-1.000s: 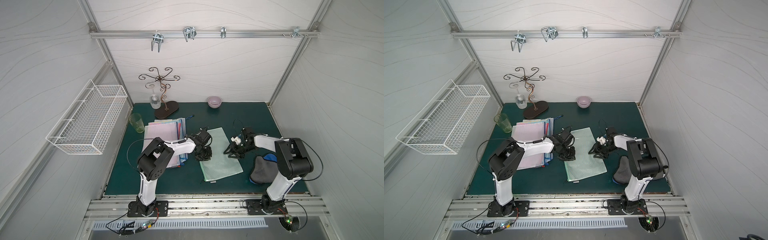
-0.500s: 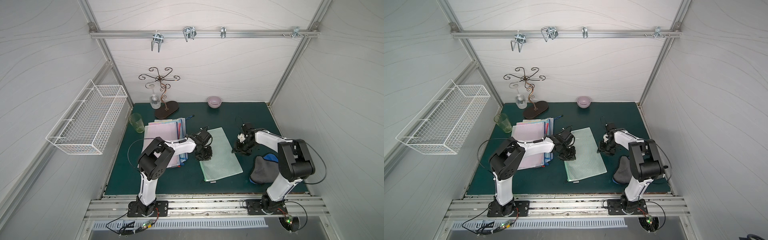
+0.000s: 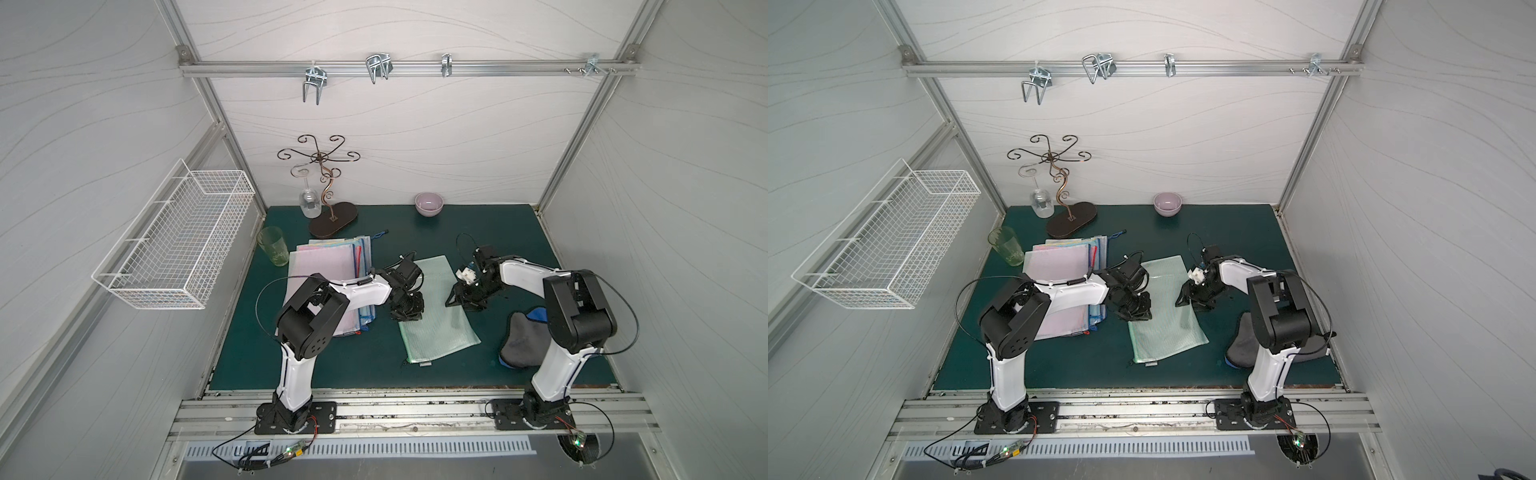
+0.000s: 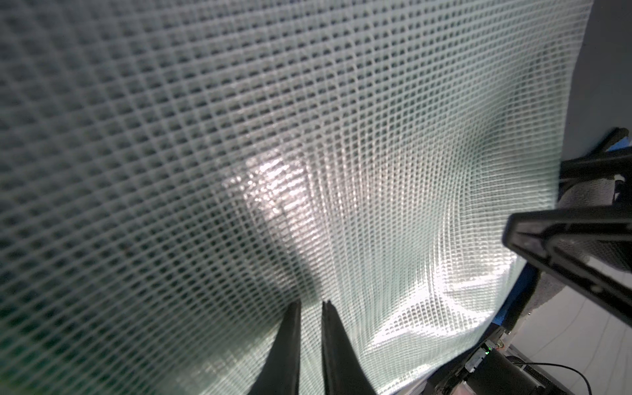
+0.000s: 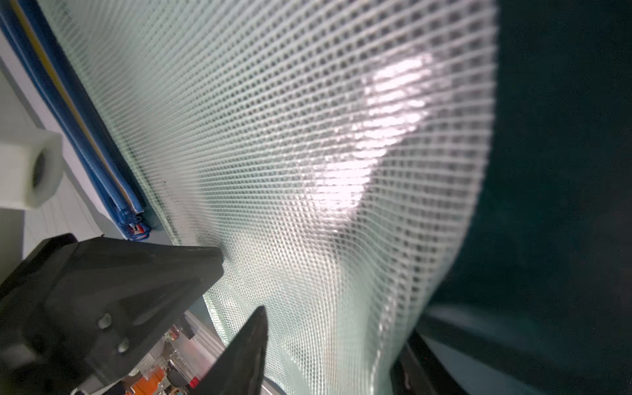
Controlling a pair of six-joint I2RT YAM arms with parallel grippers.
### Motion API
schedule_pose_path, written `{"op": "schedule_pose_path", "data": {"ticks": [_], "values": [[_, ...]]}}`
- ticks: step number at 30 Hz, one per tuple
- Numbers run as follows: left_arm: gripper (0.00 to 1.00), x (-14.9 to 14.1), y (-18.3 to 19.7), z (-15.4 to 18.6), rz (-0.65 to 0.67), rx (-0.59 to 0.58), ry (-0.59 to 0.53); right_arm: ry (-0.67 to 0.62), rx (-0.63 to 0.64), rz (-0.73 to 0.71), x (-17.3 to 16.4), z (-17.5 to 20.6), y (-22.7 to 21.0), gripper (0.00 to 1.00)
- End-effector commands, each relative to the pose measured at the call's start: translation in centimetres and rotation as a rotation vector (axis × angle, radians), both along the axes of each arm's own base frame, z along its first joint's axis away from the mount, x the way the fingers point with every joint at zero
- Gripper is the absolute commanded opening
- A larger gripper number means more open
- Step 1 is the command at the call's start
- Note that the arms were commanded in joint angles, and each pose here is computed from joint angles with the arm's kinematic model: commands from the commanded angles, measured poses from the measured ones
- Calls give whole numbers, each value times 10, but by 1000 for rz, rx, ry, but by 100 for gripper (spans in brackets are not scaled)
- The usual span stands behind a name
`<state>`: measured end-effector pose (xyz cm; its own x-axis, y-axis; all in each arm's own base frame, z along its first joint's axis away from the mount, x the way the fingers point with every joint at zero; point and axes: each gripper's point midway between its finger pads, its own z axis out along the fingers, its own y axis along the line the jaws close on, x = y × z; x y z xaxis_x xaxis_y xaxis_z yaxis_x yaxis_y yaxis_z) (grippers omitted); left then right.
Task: Wipe the document bag
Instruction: Pick up the document bag from the center of the board.
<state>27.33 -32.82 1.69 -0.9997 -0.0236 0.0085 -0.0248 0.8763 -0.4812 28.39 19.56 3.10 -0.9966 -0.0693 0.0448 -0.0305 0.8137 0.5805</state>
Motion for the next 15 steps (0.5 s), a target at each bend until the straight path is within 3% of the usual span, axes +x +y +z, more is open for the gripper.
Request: {"op": "schedule_pose_path", "data": {"ticks": [1, 2, 4, 6, 15], "values": [[16, -1, 8, -24, 11, 61, 31, 85, 15, 12, -19, -14, 7, 42], [16, -1, 8, -22, 9, 58, 27, 77, 0, 8, -17, -12, 5, 34], [16, 1, 7, -17, 7, 43, 8, 44, -61, 4, -12, -7, -3, 8], [16, 5, 5, -4, 5, 23, -34, -5, -131, -7, -3, 1, -14, 0], [18, 17, 5, 114, -22, -115, -290, -199, -531, -198, 88, 49, -121, 0]]}}
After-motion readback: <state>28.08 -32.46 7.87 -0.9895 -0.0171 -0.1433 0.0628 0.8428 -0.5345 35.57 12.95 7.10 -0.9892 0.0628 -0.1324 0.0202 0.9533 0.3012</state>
